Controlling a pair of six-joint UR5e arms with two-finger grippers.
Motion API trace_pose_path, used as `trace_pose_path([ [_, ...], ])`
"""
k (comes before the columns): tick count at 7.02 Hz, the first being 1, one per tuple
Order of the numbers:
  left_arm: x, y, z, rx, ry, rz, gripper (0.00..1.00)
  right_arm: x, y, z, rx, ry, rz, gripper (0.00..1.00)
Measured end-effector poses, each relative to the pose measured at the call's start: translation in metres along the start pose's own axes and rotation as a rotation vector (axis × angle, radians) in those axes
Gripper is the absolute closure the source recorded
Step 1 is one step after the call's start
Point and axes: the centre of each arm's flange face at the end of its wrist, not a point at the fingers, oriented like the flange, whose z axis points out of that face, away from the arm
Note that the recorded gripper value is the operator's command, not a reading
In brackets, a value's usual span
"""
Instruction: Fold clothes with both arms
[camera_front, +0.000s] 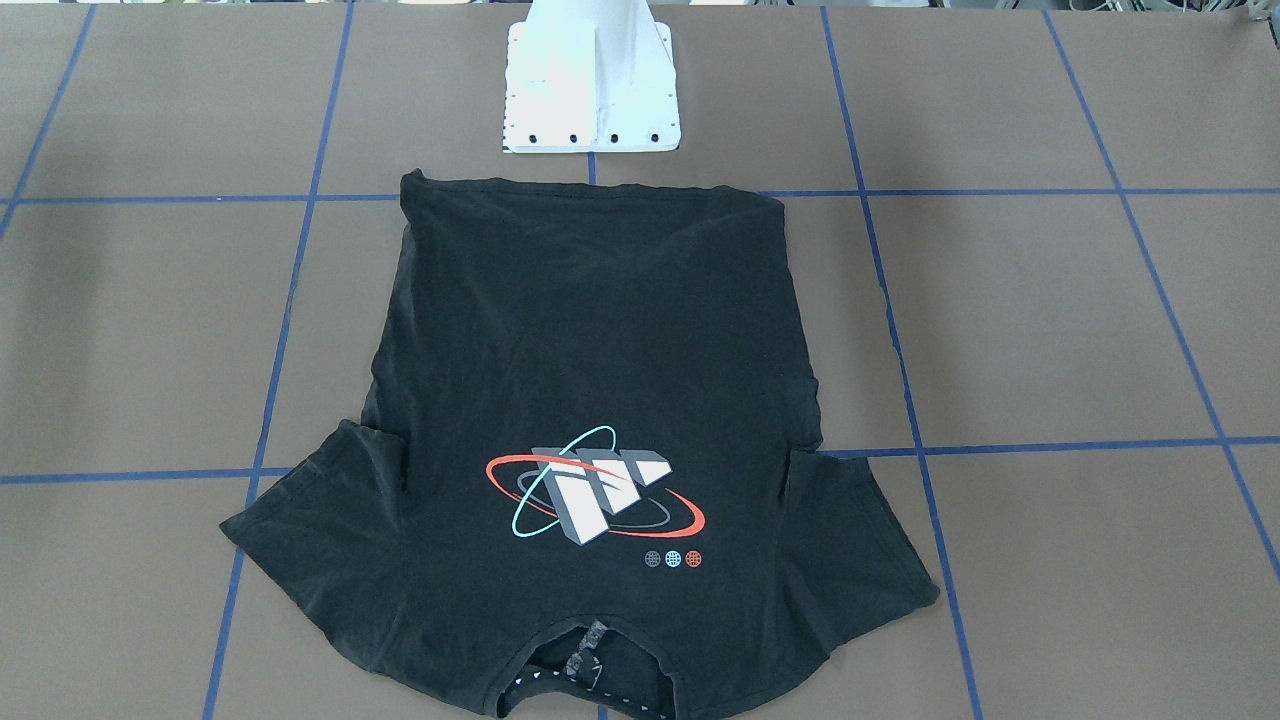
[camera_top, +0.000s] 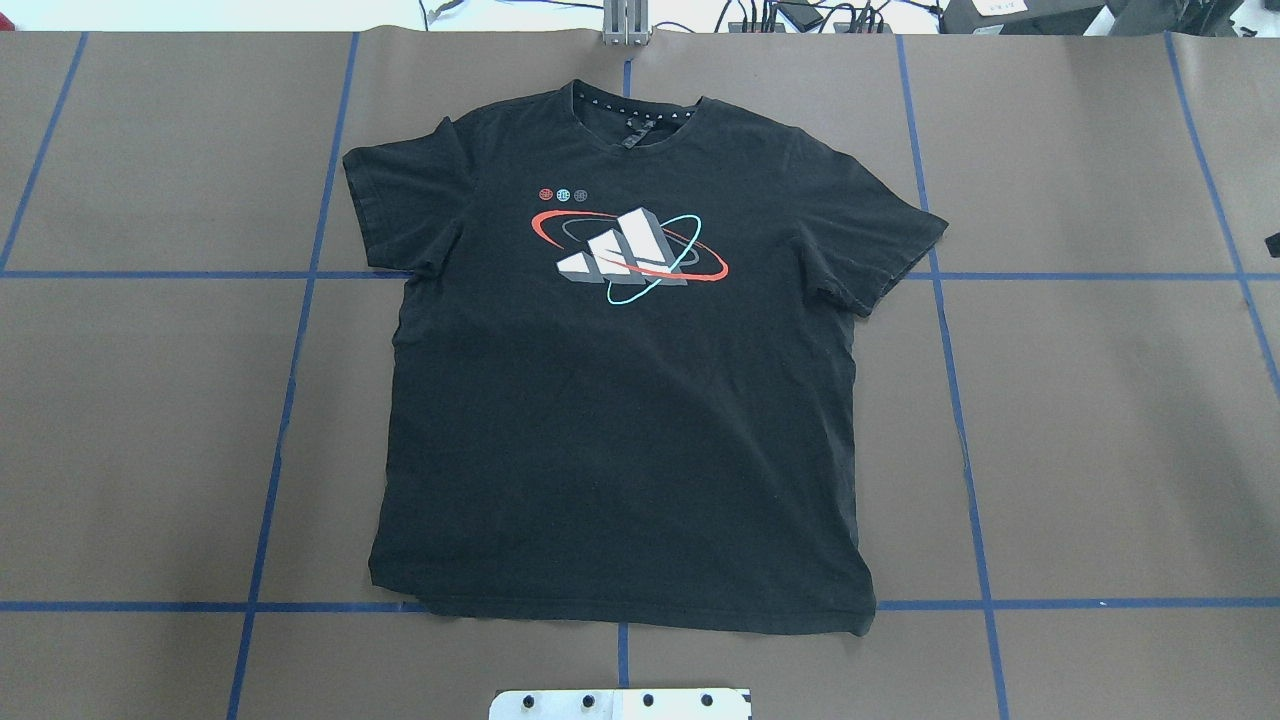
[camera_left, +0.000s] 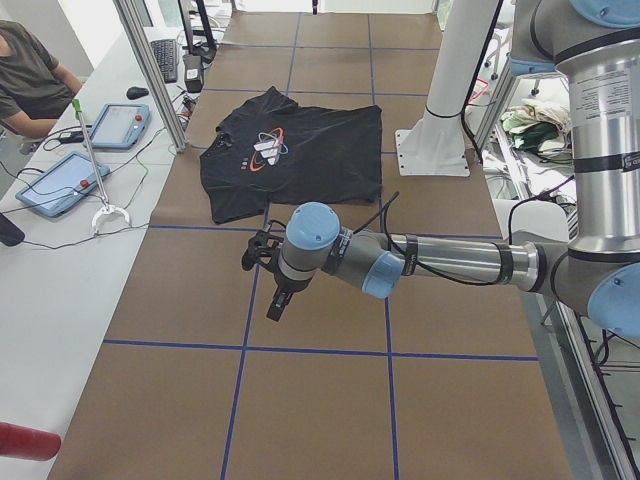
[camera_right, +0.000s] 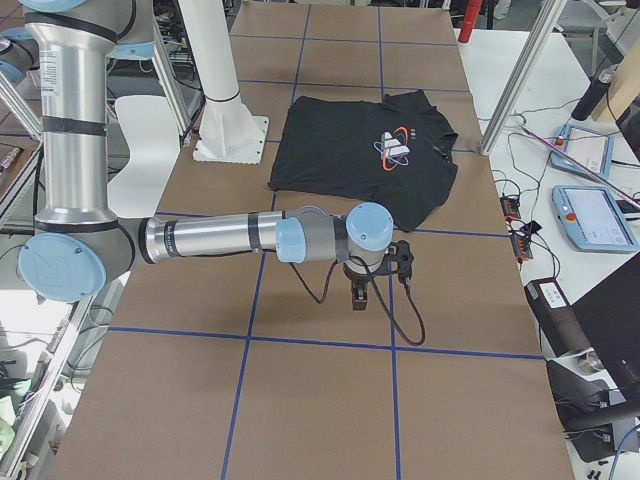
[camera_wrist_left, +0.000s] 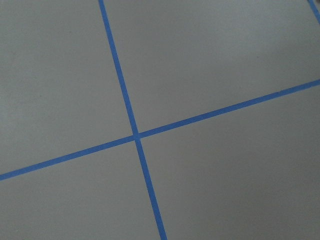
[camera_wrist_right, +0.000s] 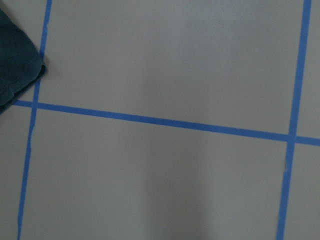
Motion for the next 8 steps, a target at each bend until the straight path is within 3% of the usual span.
trace_pose_path([
  [2, 0.001, 0.0, -0.001, 0.004, 0.002, 0.001, 0.0, -0.059, -0.054, 0.011, 0.039, -0.007, 0.043, 0.01],
  [4, 0.0, 0.001, -0.001, 0.004, 0.001, 0.001, 0.0, -0.094, -0.085, 0.053, 0.117, 0.001, 0.096, 0.02],
  [5, 0.001, 0.0, -0.001, 0.005, 0.002, 0.002, 0.0, -0.109, -0.098, 0.078, 0.146, -0.025, 0.151, 0.08],
  [6, 0.002, -0.001, -0.002, 0.007, 0.003, 0.004, 0.0, -0.125, -0.109, 0.102, 0.16, -0.053, 0.206, 0.11],
  [8, 0.005, -0.003, -0.005, 0.015, 0.002, -0.014, 0.0, -0.151, -0.119, 0.139, 0.159, -0.066, 0.235, 0.16],
])
